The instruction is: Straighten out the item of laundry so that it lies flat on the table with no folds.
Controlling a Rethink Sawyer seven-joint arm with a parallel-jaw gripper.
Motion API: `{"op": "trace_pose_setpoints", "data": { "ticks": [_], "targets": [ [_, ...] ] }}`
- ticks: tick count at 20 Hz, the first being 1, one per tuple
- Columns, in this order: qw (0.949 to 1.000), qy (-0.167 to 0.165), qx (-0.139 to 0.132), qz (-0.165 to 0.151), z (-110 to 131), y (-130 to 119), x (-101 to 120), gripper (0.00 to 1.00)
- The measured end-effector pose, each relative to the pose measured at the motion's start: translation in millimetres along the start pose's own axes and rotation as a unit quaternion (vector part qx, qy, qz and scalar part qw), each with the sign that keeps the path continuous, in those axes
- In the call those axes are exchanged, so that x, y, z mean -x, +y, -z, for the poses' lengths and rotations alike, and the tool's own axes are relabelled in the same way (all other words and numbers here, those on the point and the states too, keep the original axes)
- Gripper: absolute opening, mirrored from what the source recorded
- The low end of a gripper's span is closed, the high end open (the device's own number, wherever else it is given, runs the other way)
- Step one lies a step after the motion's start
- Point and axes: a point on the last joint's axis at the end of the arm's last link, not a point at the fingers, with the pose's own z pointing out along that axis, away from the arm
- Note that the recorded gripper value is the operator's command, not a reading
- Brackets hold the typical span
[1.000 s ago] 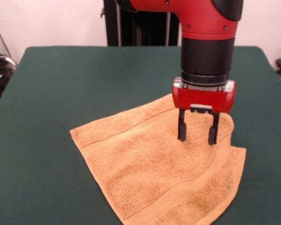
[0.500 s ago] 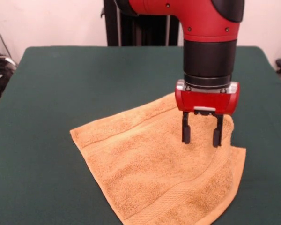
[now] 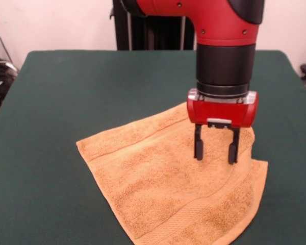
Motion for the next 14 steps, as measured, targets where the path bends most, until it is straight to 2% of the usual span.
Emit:
{"op": "trace_pose_setpoints", "data": {
  "ticks": [4, 14],
  "targets": [
    [0.9999, 0.004, -0.004, -0.009, -8.5, -13.6, 1.3, 1.00],
    [0.9988, 0.027, -0.034, -0.023, -50.2, -96.6, -16.2, 1.00]
  ]
}}
